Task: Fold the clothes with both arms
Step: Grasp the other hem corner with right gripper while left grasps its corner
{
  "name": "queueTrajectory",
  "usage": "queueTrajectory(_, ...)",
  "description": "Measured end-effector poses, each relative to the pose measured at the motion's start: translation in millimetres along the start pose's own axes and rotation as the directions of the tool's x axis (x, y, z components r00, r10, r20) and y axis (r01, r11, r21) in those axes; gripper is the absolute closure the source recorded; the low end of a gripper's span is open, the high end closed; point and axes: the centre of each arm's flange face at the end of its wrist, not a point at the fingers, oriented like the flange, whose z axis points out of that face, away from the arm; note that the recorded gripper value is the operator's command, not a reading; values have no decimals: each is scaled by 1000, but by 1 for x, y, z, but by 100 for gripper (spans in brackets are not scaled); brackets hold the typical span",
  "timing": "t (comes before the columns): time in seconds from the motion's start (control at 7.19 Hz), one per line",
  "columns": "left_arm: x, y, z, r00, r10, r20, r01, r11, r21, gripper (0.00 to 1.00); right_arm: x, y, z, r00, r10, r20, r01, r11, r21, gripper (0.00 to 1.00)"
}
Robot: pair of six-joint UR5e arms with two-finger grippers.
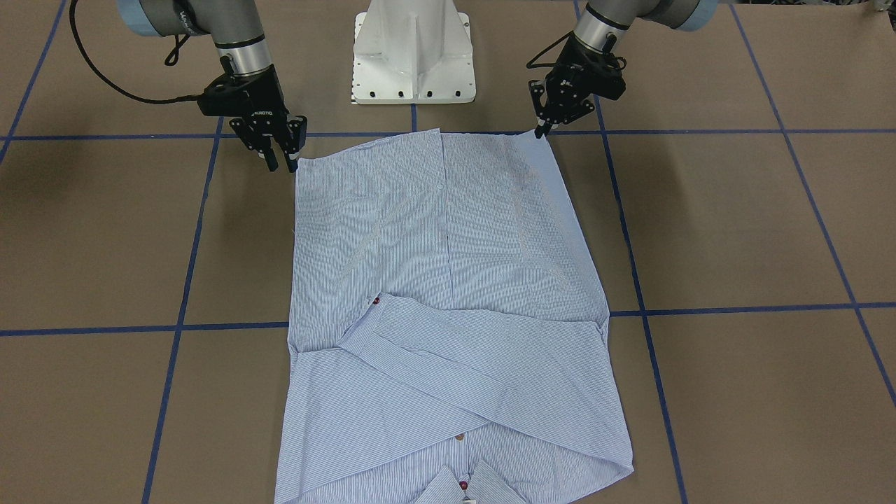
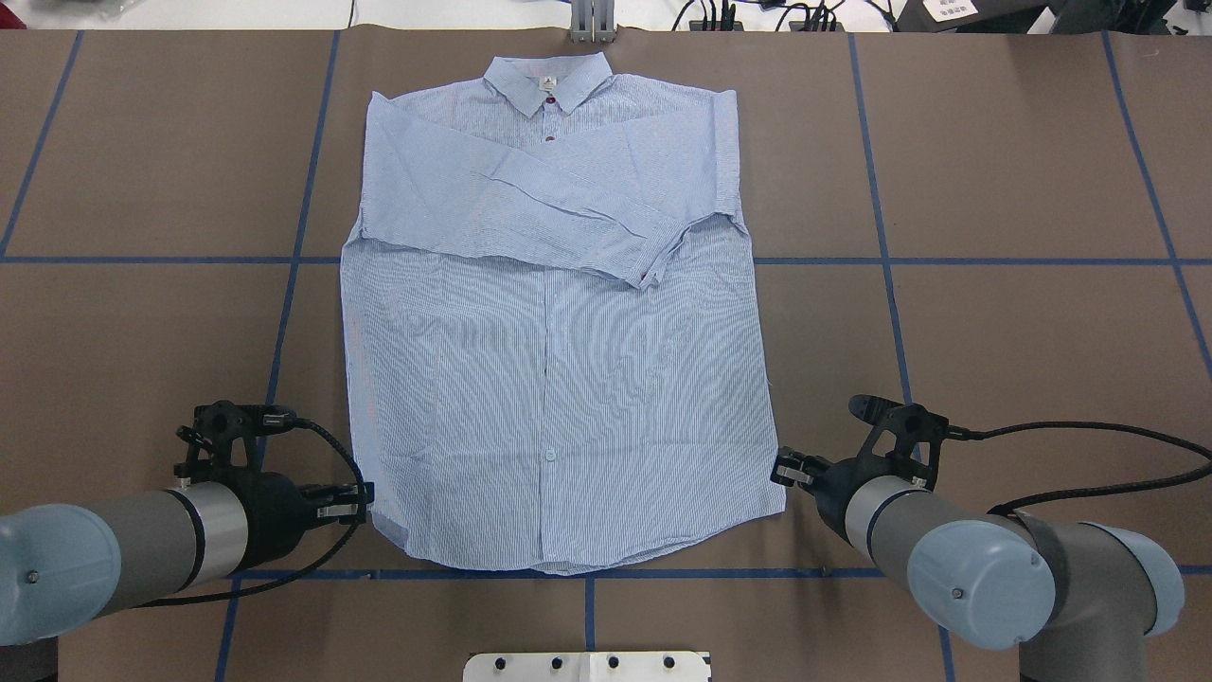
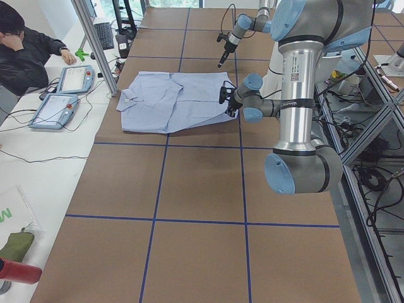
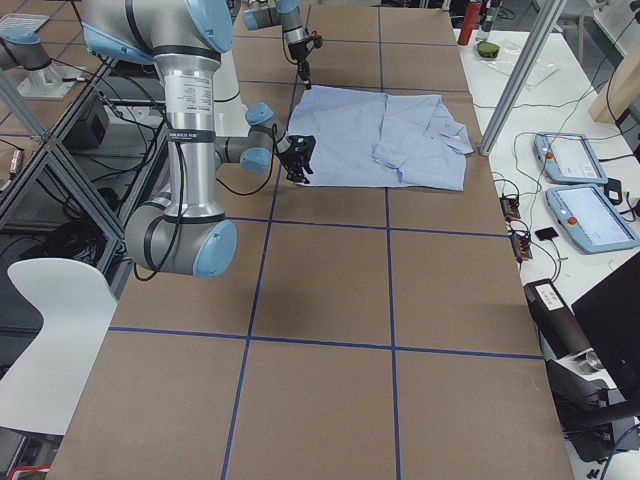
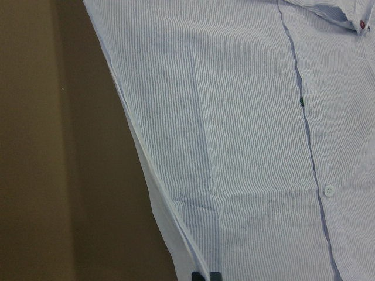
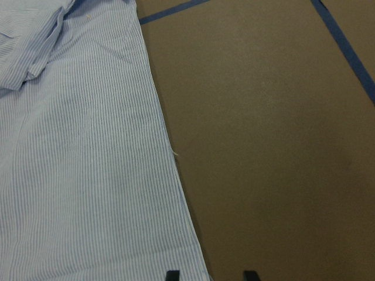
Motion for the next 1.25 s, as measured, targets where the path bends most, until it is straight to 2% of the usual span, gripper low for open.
queueTrajectory(0.56, 0, -1, -1, 1000, -1, -2, 1, 1000, 4, 100, -2, 40, 2, 1000, -16, -19, 16, 1000, -7, 54)
queueTrajectory(1.25, 1, -4, -5, 1000, -2, -6, 2, 1000, 9, 100, 1, 63, 15, 998, -41, -40, 42, 999, 2, 71)
